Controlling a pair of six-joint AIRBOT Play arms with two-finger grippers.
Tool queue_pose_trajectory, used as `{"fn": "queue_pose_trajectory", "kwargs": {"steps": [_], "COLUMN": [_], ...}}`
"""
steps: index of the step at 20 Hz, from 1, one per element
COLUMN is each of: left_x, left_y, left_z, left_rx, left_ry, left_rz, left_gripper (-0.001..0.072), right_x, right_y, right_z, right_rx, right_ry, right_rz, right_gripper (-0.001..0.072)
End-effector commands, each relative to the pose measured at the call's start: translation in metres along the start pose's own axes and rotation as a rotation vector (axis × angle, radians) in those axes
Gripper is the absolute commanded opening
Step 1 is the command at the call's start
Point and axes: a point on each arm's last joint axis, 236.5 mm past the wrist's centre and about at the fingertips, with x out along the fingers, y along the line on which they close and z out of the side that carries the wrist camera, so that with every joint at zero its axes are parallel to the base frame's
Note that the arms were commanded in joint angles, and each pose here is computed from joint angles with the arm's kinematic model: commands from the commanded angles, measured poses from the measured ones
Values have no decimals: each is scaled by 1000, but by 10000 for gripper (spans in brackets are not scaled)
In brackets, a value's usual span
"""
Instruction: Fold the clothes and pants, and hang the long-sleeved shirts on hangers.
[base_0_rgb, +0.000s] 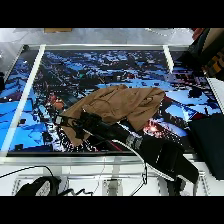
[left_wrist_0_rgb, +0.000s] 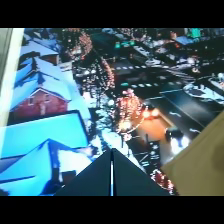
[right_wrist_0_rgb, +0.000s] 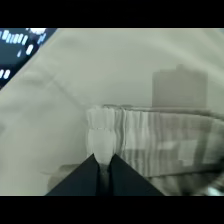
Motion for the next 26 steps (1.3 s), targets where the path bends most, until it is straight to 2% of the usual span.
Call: {"fn": "queue_pose_trajectory", "kwargs": {"steps": [1, 3, 7, 11, 14, 20, 26], "left_x": [0, -1, 1, 22, 55, 100, 75], "left_y": [-13, -18, -18, -24, -53, -162, -225], "left_z": [5, 6, 6, -11, -56, -186, -290], "left_rx": [-21, -28, -29, -23, -55, -205, -339], "left_ry": [-19, -26, -24, 37, 155, 421, 723], "left_rz": [-57, -78, -78, -97, -193, -543, -730], "left_gripper": [15, 15, 15, 15, 14, 14, 15], "right_x": [-22, -41, -99, -183, -247, -342, -413], "right_y": [-31, -69, -169, -244, -282, -295, -290], "right_z": [10, -2, -54, -160, -232, -366, -446], "right_rx": [13, 113, 447, 736, 944, 1271, 1483], "right_ry": [19, 82, 175, 320, 365, 489, 510], "right_rz": [-35, -80, -190, -286, -363, -449, -542], "right_gripper": [29, 29, 28, 28, 28, 28, 28]}}
